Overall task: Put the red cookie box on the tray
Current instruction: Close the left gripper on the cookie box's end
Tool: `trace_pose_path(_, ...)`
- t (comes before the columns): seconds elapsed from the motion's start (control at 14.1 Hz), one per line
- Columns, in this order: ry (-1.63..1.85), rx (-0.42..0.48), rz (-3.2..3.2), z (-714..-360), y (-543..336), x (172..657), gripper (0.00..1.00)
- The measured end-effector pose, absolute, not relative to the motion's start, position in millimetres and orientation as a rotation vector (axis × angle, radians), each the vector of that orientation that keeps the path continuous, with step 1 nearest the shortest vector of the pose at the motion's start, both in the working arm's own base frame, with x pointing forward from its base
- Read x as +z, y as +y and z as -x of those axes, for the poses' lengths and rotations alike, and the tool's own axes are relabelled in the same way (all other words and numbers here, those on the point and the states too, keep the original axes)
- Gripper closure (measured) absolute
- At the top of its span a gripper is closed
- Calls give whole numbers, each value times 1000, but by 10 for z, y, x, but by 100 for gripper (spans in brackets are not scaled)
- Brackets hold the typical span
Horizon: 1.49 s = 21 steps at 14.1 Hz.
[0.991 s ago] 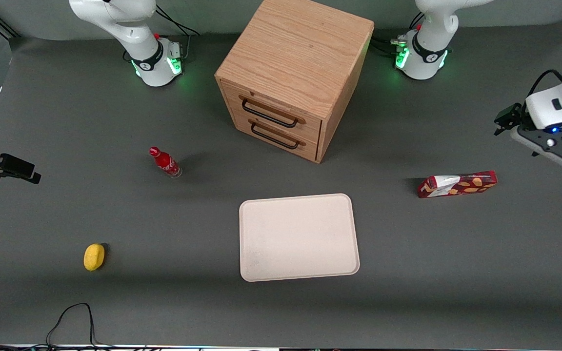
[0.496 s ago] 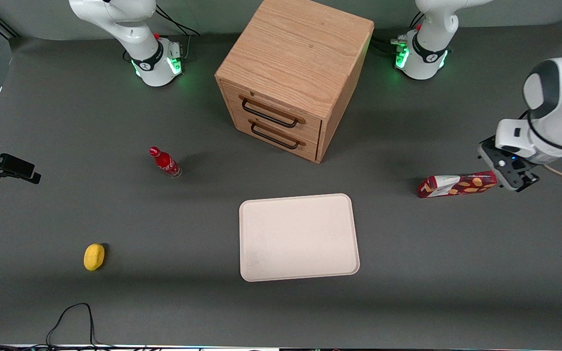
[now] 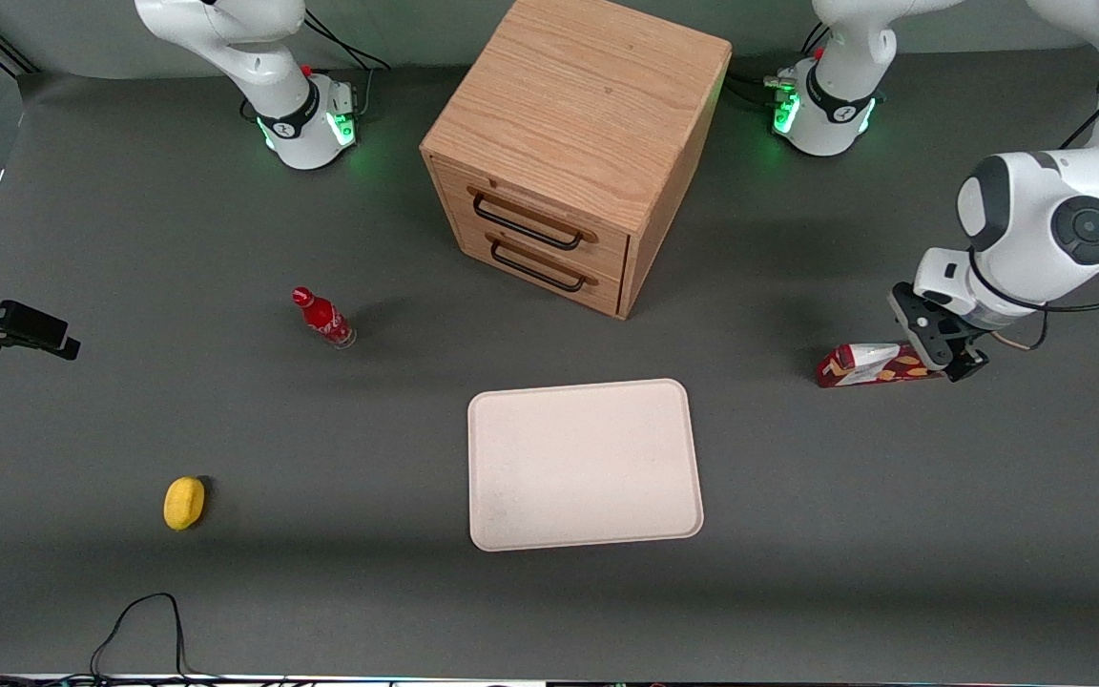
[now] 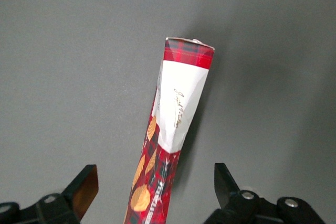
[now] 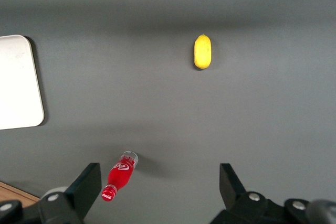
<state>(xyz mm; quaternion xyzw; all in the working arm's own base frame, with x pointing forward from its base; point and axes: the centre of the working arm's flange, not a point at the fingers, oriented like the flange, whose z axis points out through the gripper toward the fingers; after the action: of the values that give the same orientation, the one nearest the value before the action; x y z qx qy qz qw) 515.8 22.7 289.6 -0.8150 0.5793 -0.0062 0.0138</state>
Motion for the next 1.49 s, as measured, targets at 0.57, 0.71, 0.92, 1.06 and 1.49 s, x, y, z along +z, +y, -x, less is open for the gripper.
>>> trace_pose_path(0.57, 1863, -40, 2463, -5145, 188, 2456, 7)
trace_pose_path(0.71, 1888, -48, 2443, -5125, 181, 2387, 13)
trace_pose_path(0.92, 1911, -53, 2427, -5122, 178, 2320, 43)
trace_pose_path(1.06, 1917, -47, 2427, -5116, 180, 2290, 68)
trace_pose_path(1.49, 1917, -44, 2426, -5112, 229, 2289, 95)
